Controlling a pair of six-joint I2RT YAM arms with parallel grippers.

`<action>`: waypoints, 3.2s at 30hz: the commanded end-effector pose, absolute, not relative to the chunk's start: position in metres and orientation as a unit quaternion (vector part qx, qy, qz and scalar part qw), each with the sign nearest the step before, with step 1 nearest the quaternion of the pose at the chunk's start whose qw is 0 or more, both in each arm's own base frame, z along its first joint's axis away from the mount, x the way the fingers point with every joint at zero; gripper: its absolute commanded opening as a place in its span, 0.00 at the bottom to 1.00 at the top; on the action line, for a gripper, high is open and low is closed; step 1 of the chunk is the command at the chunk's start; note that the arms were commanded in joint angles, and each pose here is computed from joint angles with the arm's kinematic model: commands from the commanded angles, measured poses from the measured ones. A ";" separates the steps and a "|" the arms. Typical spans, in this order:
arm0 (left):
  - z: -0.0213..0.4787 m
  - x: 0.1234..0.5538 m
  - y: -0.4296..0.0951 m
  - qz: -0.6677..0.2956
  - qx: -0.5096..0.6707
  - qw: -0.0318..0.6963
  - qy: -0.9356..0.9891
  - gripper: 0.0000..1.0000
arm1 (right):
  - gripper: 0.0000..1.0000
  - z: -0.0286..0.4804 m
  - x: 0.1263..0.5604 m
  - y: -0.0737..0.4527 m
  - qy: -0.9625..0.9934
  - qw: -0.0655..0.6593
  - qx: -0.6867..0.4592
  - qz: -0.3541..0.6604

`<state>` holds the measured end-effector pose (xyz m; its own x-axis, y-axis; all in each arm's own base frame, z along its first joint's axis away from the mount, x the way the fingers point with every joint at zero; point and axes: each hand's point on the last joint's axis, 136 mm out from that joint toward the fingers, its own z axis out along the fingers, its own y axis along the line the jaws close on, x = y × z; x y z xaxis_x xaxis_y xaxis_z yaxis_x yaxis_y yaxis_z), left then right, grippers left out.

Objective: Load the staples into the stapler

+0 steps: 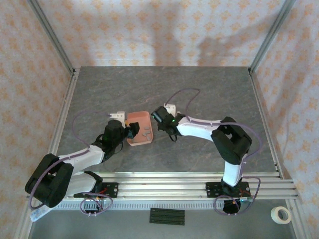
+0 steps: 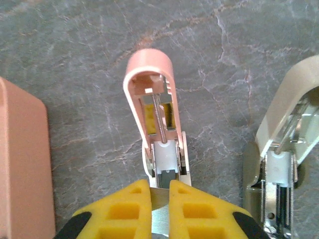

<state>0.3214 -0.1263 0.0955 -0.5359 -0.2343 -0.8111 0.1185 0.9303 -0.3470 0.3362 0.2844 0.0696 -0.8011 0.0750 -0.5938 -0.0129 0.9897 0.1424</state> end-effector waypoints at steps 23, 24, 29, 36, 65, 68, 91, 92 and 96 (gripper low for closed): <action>0.107 0.323 -0.129 -0.190 -0.031 0.497 0.846 0.64 | 0.12 0.054 0.344 0.280 0.956 0.291 -0.025 0.029; 0.107 0.323 -0.129 -0.190 -0.031 0.497 0.846 0.64 | 0.12 0.053 0.344 0.280 0.956 0.290 -0.025 0.029; 0.107 0.324 -0.129 -0.190 -0.030 0.497 0.846 0.64 | 0.11 0.049 0.343 0.279 0.958 0.285 -0.026 0.024; 0.108 0.324 -0.129 -0.191 -0.031 0.497 0.846 0.64 | 0.11 0.053 0.343 0.279 0.957 0.287 -0.025 0.028; 0.111 0.325 -0.132 -0.198 -0.029 0.500 0.843 0.64 | 0.11 0.056 0.342 0.271 0.955 0.292 -0.050 0.023; 0.111 0.325 -0.132 -0.198 -0.030 0.499 0.843 0.64 | 0.10 0.054 0.342 0.272 0.955 0.291 -0.050 0.023; 0.110 0.325 -0.132 -0.196 -0.028 0.498 0.844 0.64 | 0.10 0.041 0.339 0.266 0.959 0.277 -0.054 0.006; 0.110 0.325 -0.132 -0.196 -0.028 0.498 0.844 0.64 | 0.10 0.041 0.339 0.265 0.959 0.276 -0.055 0.006; 0.110 0.325 -0.132 -0.196 -0.028 0.498 0.844 0.64 | 0.10 0.040 0.337 0.264 0.960 0.272 -0.059 0.003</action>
<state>0.3213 -0.1269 0.0984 -0.5305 -0.2364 -0.8141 0.1238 0.9284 -0.3503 0.3419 0.2772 0.0498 -0.8304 -0.0844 -0.5508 -0.1161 0.9930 0.0229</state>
